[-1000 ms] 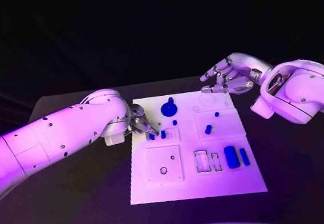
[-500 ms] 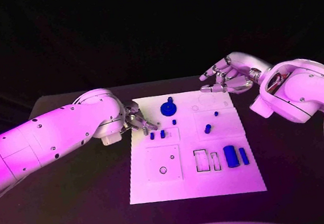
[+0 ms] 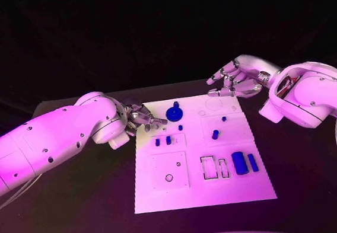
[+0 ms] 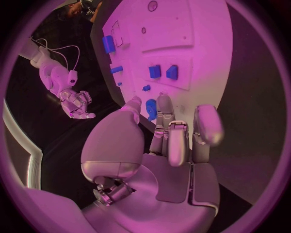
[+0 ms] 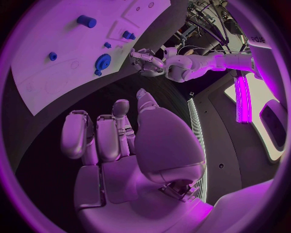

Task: Assemble the parts on the task board

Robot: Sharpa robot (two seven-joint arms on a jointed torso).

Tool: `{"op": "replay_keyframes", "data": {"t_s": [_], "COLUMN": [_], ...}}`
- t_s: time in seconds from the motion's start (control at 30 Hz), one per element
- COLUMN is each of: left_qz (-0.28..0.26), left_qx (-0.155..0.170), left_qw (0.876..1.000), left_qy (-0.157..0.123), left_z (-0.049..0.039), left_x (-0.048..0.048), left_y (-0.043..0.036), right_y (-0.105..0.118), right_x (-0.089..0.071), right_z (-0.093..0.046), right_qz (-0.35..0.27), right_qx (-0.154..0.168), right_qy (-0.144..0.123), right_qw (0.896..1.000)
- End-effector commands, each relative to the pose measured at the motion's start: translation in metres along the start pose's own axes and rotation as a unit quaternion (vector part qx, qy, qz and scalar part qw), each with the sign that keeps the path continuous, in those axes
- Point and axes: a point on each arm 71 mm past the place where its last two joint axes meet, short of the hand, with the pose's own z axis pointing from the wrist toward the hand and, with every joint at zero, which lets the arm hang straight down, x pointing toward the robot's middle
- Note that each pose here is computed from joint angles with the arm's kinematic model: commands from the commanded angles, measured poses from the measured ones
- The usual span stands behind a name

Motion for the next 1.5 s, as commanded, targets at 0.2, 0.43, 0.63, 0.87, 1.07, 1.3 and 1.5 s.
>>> {"op": "replay_keyframes", "data": {"t_s": [0.2, 0.43, 0.63, 0.87, 1.07, 1.3, 1.5], "left_qz": [0.042, 0.128, 0.173, 0.222, 0.246, 0.257, 0.260], "left_qx": [0.218, 0.278, 0.243, 0.207, 0.192, 0.184, 0.184], "left_qw": [0.972, 0.945, 0.949, 0.949, 0.947, 0.946, 0.945], "left_qy": [-0.082, -0.115, -0.102, -0.086, -0.080, -0.076, -0.072], "left_z": [0.0016, 0.0075, 0.0188, 0.0277, 0.0321, 0.0349, 0.0358], "left_x": [0.0039, 0.0201, 0.0312, 0.0382, 0.0416, 0.0430, 0.0440], "left_y": [-0.0402, -0.0546, -0.0563, -0.0584, -0.0605, -0.0615, -0.0625], "right_y": [0.000, 0.001, 0.001, 0.002, 0.002, 0.003, 0.003], "right_x": [0.001, 0.002, 0.002, 0.002, 0.001, 0.001, 0.000], "right_z": [0.000, 0.001, 0.001, 0.001, 0.001, 0.001, 0.001], "right_qz": [-0.001, 0.000, 0.000, 0.000, 0.000, 0.000, 0.001], "right_qx": [-0.002, -0.002, -0.002, -0.006, -0.010, -0.014, -0.015], "right_qy": [0.004, 0.006, 0.006, 0.002, -0.002, -0.007, -0.009], "right_qw": [1.000, 1.000, 1.000, 1.000, 1.000, 1.000, 1.000]}}
